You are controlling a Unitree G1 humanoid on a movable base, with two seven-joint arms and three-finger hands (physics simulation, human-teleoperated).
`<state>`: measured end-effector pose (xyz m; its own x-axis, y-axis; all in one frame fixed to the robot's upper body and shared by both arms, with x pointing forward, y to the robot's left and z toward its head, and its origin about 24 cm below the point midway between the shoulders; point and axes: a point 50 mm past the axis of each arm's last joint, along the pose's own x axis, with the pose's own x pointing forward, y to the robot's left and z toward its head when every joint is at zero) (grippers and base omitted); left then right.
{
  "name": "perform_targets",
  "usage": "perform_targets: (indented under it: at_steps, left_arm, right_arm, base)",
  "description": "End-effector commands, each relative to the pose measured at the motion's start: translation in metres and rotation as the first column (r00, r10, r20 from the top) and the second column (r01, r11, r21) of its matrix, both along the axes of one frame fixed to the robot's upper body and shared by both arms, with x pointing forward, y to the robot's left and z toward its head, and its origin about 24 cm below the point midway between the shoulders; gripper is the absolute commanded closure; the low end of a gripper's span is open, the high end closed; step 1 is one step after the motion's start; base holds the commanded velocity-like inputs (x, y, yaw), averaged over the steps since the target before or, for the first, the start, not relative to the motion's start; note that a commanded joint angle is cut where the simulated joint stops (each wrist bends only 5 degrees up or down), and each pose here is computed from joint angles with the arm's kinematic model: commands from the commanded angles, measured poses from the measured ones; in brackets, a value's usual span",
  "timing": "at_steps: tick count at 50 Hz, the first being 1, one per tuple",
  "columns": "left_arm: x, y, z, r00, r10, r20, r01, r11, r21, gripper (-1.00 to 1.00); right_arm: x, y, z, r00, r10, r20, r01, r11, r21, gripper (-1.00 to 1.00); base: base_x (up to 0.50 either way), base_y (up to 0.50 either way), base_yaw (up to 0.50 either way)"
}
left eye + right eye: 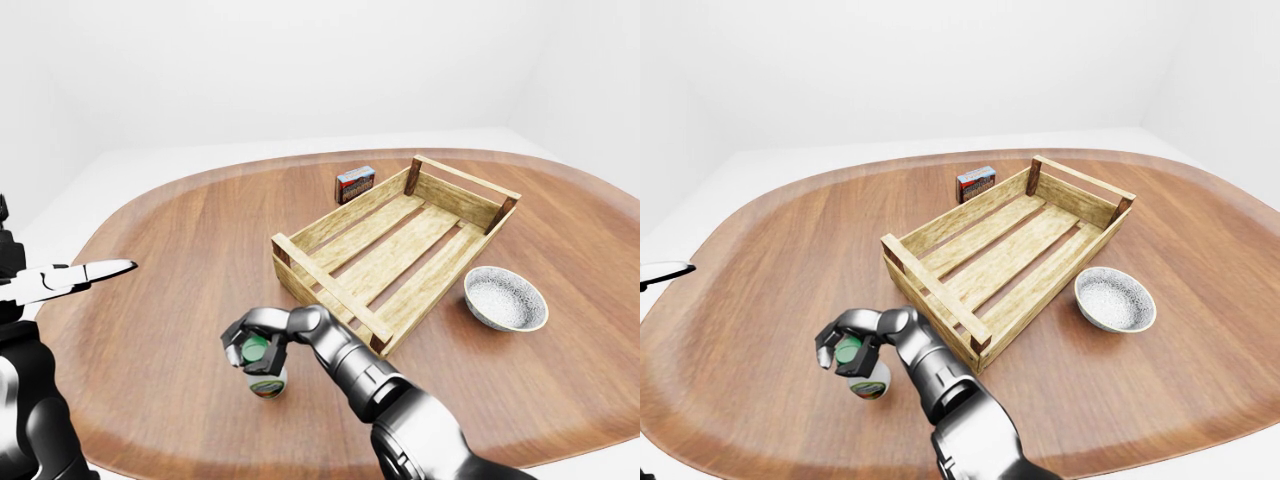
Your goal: Pick up the salad dressing and put it in the tray.
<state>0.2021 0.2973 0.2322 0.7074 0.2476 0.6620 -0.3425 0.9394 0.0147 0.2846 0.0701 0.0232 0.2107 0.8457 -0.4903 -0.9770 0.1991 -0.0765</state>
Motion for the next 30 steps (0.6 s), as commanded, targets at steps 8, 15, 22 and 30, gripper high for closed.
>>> perform_targets:
  at_steps: [8, 15, 22, 30]
  left_arm:
    - [0.006, 0.000, -0.008, 0.999, -0.006, -0.036, 0.006, 1.000, -0.012, -1.00]
    - [0.005, 0.000, -0.009, 0.999, -0.006, -0.040, 0.006, 1.000, -0.012, -1.00]
    - [0.005, -0.001, -0.009, 0.999, -0.007, -0.038, 0.006, 1.000, -0.011, -1.00]
    - [0.005, -0.001, -0.009, 0.999, -0.008, -0.040, 0.008, 1.000, -0.008, -1.00]
  right_arm:
    - [0.029, 0.015, 0.079, 0.980, -0.034, 0.196, 0.008, 0.991, 0.132, 1.00]
    - [0.028, 0.016, 0.085, 0.977, -0.036, 0.212, 0.001, 0.987, 0.163, 1.00]
    - [0.031, 0.018, 0.098, 0.972, -0.040, 0.231, -0.007, 0.980, 0.198, 1.00]
    - [0.033, 0.021, 0.121, 0.962, -0.051, 0.269, -0.024, 0.964, 0.267, 1.00]
  base:
    - [0.00, 0.00, 0.00]
    - [0.00, 0.00, 0.00]
    - [0.00, 0.00, 0.00]
    - [0.00, 0.00, 0.00]
